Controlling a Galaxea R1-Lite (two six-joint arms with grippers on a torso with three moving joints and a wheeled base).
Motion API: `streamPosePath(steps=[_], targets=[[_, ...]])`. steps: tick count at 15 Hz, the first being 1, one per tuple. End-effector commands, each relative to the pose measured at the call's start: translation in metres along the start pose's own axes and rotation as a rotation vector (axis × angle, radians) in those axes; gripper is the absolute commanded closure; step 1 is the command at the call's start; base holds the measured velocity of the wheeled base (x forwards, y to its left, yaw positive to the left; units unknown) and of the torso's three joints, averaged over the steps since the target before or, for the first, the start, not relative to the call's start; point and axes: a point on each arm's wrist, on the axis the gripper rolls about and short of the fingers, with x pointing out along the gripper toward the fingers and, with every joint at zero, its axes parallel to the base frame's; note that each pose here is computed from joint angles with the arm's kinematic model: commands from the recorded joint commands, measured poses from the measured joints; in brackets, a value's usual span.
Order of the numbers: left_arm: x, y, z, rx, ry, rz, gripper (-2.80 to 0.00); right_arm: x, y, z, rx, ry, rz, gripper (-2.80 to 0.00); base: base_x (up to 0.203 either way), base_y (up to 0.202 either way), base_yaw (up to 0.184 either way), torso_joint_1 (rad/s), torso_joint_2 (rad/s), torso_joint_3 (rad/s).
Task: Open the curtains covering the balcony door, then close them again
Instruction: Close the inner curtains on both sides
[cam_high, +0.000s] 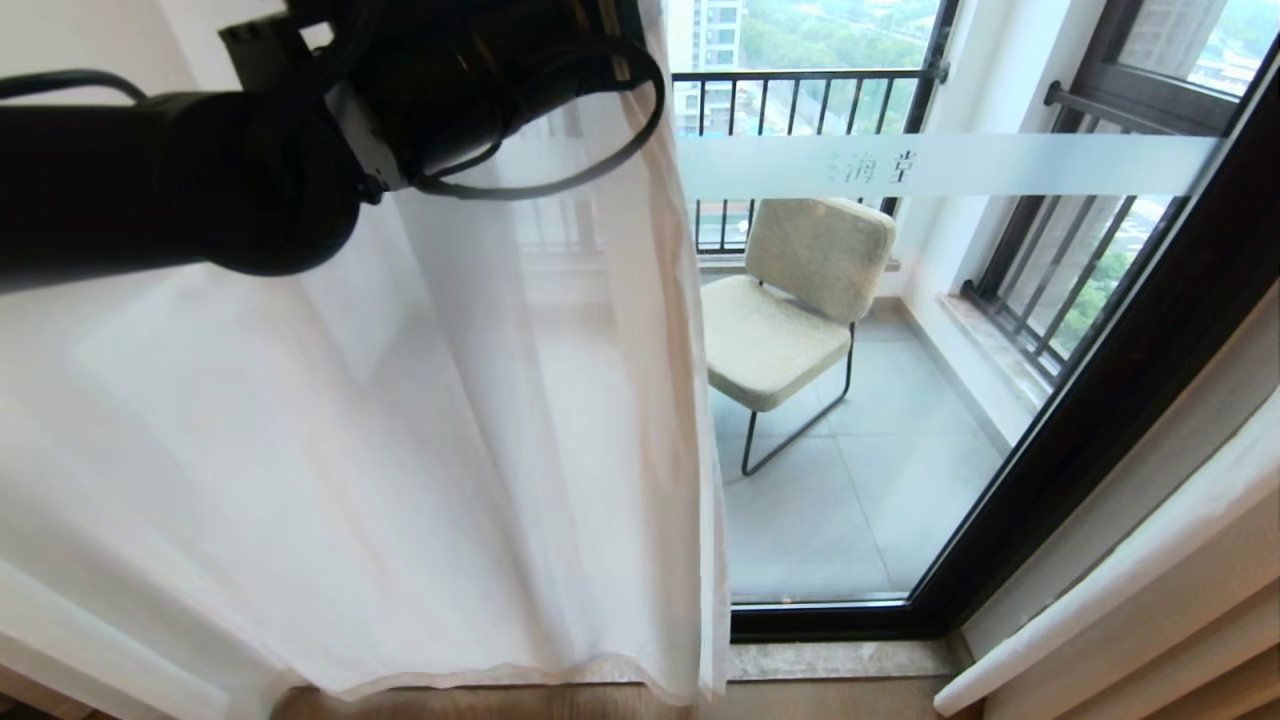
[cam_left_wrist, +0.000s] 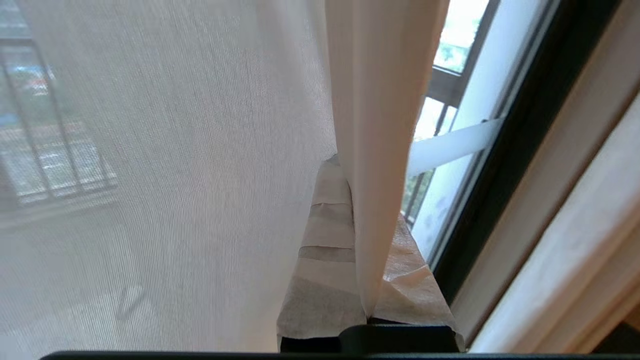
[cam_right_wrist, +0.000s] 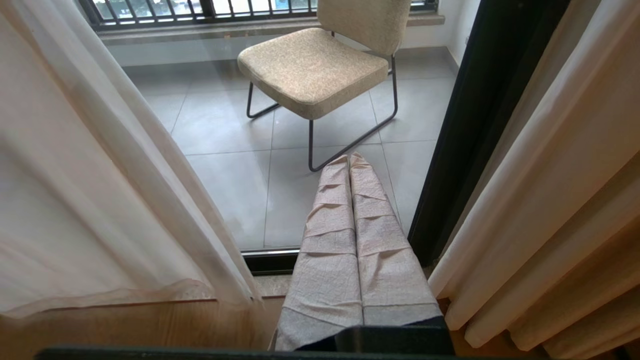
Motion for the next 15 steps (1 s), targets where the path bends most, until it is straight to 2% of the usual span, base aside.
streamPosePath(steps=[1,9,15], targets=[[-0.009,0.013,0.015,0.024,-0.037,0.044,0.0,0.0,0.0,0.0,0.0,0.001,0.0,0.0,0.0,0.0,0.0,0.0,0.0,0.0],[-0.054,0.061,0.064,0.124,-0.129,0.262,0.0,0.0,0.0,0.0,0.0,0.001,0.0,0.0,0.0,0.0,0.0,0.0,0.0,0.0],[-0.109,0.093,0.075,0.174,-0.102,0.435,0.0,0.0,0.0,0.0,0.0,0.001,0.0,0.0,0.0,0.0,0.0,0.0,0.0,0.0]])
